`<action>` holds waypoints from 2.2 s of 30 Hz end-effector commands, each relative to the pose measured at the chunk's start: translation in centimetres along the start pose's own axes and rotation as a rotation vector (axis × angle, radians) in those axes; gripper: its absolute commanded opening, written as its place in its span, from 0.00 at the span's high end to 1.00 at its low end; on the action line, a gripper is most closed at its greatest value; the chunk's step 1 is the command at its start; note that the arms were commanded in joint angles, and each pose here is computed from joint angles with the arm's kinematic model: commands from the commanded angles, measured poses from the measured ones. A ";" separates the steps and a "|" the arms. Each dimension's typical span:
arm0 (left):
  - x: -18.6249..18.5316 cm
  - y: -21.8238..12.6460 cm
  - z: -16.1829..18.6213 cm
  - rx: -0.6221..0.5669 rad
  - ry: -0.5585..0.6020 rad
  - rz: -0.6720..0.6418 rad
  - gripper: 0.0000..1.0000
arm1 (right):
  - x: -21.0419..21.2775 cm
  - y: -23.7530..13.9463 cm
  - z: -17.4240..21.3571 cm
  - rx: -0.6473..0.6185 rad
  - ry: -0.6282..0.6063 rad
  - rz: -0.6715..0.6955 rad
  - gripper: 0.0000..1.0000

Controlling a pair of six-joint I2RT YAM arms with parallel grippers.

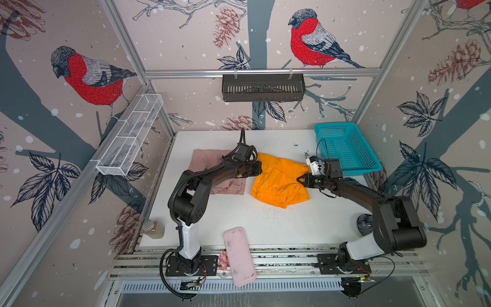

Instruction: Fold and stack the shorts

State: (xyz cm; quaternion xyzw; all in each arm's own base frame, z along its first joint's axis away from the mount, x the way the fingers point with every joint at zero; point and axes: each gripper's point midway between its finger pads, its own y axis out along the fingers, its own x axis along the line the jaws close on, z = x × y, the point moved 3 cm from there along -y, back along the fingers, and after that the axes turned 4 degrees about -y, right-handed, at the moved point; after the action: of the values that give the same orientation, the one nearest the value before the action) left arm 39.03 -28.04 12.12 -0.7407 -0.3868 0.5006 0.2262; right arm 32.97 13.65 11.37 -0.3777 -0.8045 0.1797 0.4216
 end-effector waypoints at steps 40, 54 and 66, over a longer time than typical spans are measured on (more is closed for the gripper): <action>25.9 -20.7 -8.4 -0.249 -0.184 -0.795 1.00 | 20.7 21.6 -4.8 -0.012 -0.244 -0.375 0.98; 26.0 -22.0 -9.1 -0.297 -0.211 -0.853 0.03 | 20.0 19.5 -4.8 -0.065 -0.274 -0.294 0.27; 11.5 -17.7 -4.8 -0.179 -0.068 -0.515 0.03 | 17.3 10.8 -5.3 -0.096 -0.370 -0.126 0.00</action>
State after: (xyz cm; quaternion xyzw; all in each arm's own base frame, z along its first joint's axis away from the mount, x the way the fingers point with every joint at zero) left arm 41.18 -5.59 21.05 -0.5987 -0.6516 0.3848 0.2624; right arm 36.90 34.90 17.54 -0.2978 -0.8989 0.1487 0.2849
